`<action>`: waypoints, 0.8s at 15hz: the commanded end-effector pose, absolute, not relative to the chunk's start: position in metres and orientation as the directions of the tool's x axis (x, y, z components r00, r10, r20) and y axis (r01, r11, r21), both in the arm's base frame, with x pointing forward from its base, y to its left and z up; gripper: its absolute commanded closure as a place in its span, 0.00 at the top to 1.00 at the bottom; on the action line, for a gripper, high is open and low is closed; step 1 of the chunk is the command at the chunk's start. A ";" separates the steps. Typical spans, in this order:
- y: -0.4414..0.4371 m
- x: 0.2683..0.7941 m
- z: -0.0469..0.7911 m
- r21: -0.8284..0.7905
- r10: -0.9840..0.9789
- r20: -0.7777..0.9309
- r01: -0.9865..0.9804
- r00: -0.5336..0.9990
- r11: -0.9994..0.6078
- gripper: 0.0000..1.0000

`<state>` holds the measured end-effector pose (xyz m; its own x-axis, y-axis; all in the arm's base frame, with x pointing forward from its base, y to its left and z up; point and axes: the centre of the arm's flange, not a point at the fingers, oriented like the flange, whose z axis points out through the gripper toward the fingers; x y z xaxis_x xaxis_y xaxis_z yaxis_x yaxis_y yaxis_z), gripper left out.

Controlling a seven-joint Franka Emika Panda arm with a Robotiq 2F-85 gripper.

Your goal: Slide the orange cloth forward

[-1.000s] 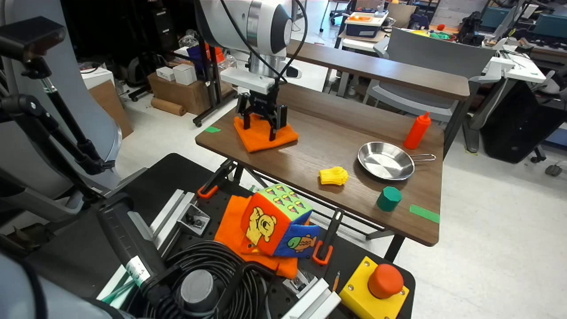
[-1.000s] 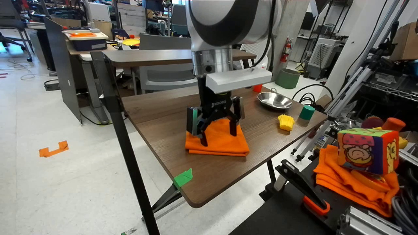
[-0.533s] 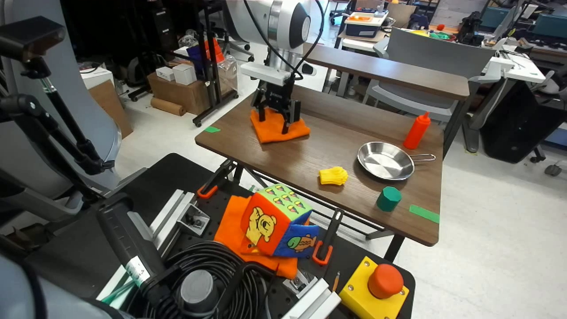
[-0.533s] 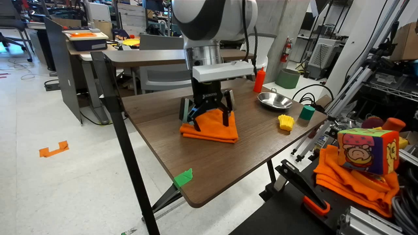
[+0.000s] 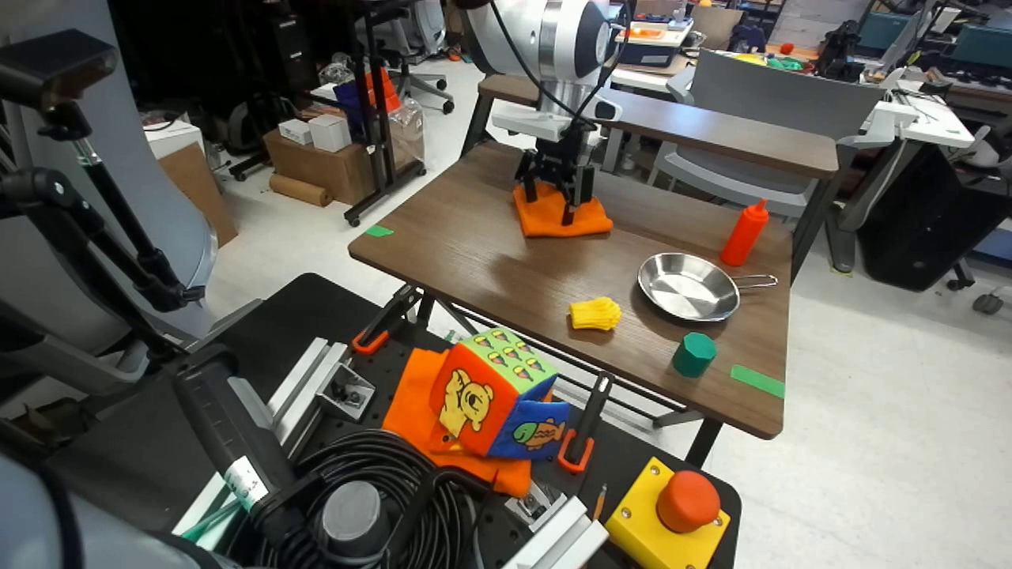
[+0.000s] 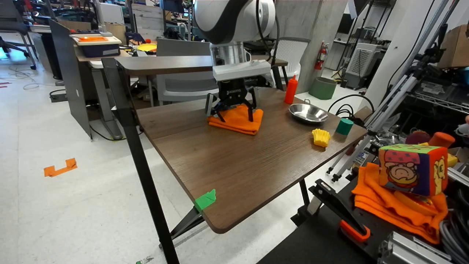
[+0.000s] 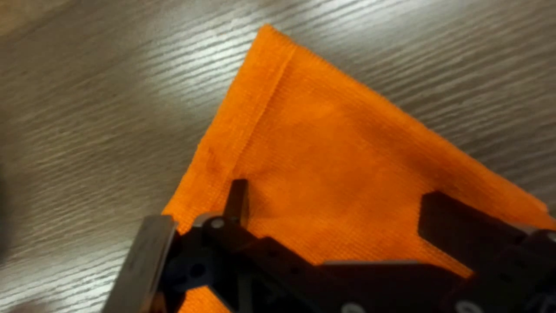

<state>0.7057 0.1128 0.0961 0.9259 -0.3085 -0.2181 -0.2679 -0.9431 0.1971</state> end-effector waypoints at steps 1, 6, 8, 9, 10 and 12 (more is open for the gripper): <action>0.128 0.756 0.074 0.268 -0.336 -0.176 -0.284 0.925 -0.921 1.00; 0.147 0.718 0.115 0.250 -0.191 -0.273 -0.122 0.943 -0.961 1.00; 0.153 0.694 0.144 0.227 -0.088 -0.335 -0.010 0.938 -0.974 1.00; 0.155 0.685 0.159 0.223 -0.042 -0.357 0.042 0.933 -0.974 1.00; 0.153 0.673 0.175 0.249 -0.014 -0.384 0.088 0.923 -0.965 1.00; 0.159 0.701 0.151 0.238 -0.045 -0.359 0.045 0.932 -0.970 1.00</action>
<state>0.7003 0.1586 0.1522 0.9318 -0.0437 -0.3604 0.0468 -0.9700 0.2385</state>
